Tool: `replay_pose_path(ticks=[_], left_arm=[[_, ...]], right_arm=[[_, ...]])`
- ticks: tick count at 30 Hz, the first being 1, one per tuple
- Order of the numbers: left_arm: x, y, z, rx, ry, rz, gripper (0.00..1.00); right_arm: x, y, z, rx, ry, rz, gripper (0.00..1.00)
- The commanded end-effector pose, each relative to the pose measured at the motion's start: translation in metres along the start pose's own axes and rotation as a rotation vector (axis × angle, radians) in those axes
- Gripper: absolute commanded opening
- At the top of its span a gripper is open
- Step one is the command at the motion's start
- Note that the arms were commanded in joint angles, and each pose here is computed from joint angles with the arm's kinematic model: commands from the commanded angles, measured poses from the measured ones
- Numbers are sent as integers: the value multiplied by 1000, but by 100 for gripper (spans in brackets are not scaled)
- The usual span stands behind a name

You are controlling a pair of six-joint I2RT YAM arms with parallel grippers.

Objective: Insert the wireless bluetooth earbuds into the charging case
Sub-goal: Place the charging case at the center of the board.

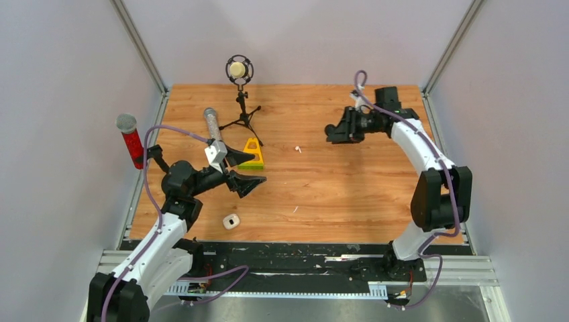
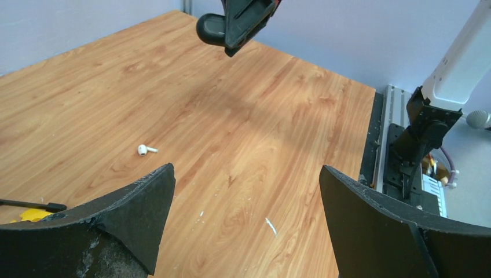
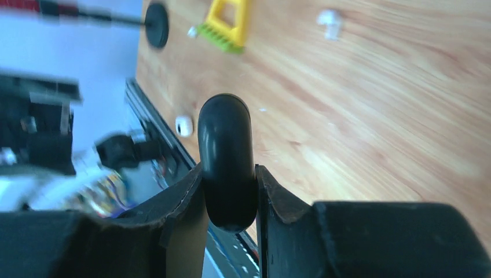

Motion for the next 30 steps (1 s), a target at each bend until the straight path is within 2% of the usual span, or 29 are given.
replay_pose_path(ticks=[1,4,11,13,19,25,27,29,30], left_arm=[[7,-2,-2,16,48,-22,100],[6,-4,-5,-6,65,-18,100],[6,-5,-6,-12,77,-19,100],[7,-4,-6,-14,80,-23,100],[7,-4,-6,-12,82,-21,100],[7,-4,-5,-7,80,-18,100],[6,-4,-4,-5,82,-17,100],[6,-4,-4,-4,83,-16,100],[6,-3,-3,-4,84,-16,100]], right_arm=[[-19,-31,-84,-68,484,-90,0],[-40,-42,-122,-136,629,-130,0],[-67,-58,-179,-150,775,-183,0],[-78,-59,-194,-141,842,-199,3],[-100,-56,-216,-152,942,-210,8],[-111,-52,-225,-184,985,-205,20],[-113,-55,-226,-214,994,-212,35],[-115,-59,-225,-240,1001,-223,57],[-115,-61,-225,-255,1000,-230,83]])
Point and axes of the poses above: each gripper's point midway between its finger pads, its own y axis out along the fingers, its own z axis along the line the jaws close on, x = y × z, the point moved 10 cm from there along -y, back along the fingers, and after that the axes turned 8 degrees about -y, right-handed, at the moved point
